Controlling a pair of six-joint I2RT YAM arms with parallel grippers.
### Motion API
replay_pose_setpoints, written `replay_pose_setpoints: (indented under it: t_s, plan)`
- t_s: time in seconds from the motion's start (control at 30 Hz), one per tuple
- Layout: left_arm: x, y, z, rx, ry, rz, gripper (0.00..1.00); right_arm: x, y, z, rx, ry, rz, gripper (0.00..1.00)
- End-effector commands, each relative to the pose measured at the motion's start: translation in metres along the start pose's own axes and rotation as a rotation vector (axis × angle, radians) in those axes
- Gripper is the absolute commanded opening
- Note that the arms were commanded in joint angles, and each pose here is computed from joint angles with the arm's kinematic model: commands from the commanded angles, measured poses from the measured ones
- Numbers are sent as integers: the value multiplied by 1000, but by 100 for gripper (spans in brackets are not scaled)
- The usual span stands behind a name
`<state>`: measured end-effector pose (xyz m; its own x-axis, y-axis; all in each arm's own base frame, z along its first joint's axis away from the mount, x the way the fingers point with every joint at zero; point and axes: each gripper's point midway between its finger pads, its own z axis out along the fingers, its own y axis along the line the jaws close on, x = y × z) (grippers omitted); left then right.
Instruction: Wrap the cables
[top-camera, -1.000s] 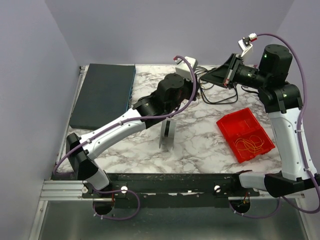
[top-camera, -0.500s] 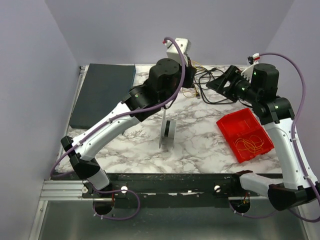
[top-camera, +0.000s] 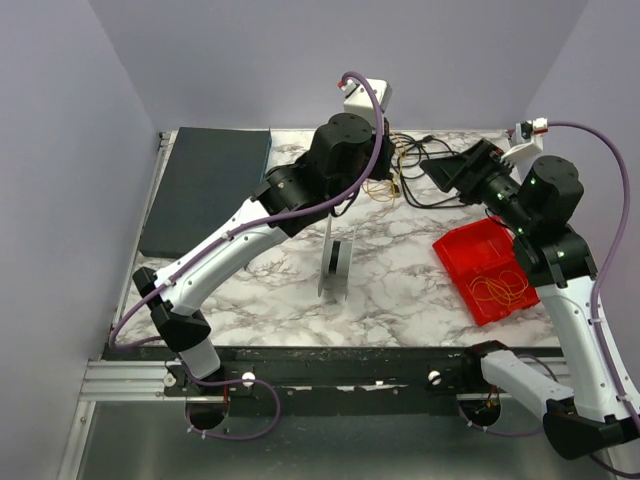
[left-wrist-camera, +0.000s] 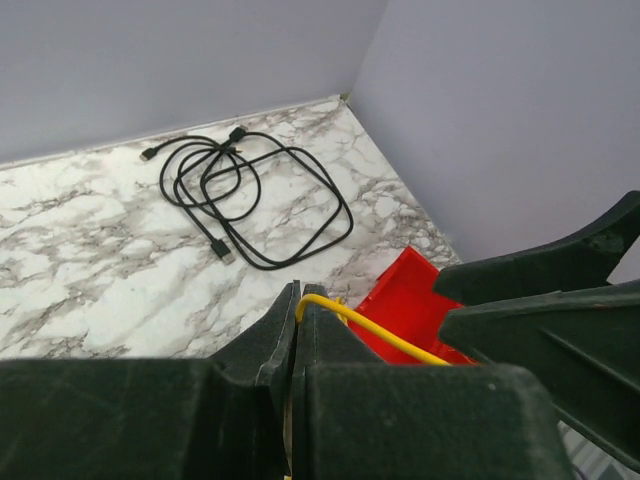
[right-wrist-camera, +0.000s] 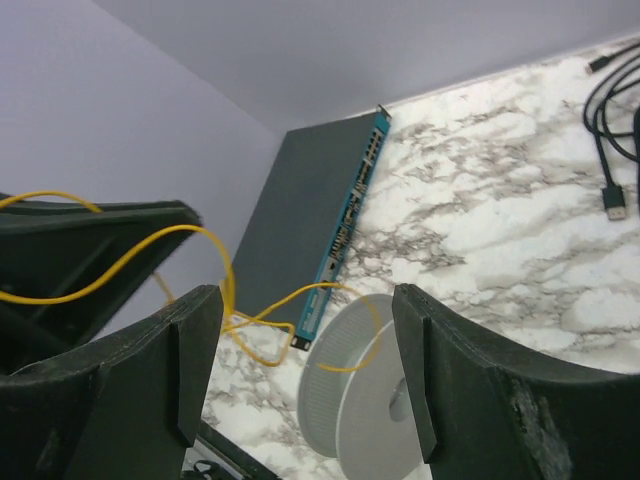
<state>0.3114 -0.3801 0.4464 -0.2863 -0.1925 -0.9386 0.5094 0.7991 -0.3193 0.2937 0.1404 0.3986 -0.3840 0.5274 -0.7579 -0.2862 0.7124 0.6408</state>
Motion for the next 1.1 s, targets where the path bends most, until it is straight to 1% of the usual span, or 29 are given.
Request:
replay_pose_setpoints:
  t_s: [0.0, 0.1, 0.33, 0.6, 0.7, 0.87, 0.9, 1.0, 1.07]
  plan:
    - [3, -7, -3, 32, 20, -20, 0, -2, 22, 3, -127, -27, 4, 75]
    - [5, -7, -3, 33, 24, -22, 0, 0, 19, 7, -127, -29, -4, 75]
    - [5, -11, 0, 42, 31, -27, 0, 5, 31, 17, -173, -18, -13, 73]
    - [7, -13, 2, 50, 40, -27, 0, 39, 49, 36, -171, 33, -31, 70]
    - [8, -13, 0, 54, 46, -29, 0, 43, 48, 46, -128, 21, -32, 64]
    - [15, -8, -7, 53, 56, -34, 0, 26, 23, 61, 41, -68, -12, 41]
    - [17, -7, -9, 51, 57, -36, 0, 25, 16, 64, 75, -74, -12, 39]
    - [21, -2, -15, 48, 58, -38, 0, 20, 4, 71, 141, -109, -6, 38]
    - [22, -1, -17, 48, 58, -41, 0, 20, 2, 75, 150, -122, -7, 38]
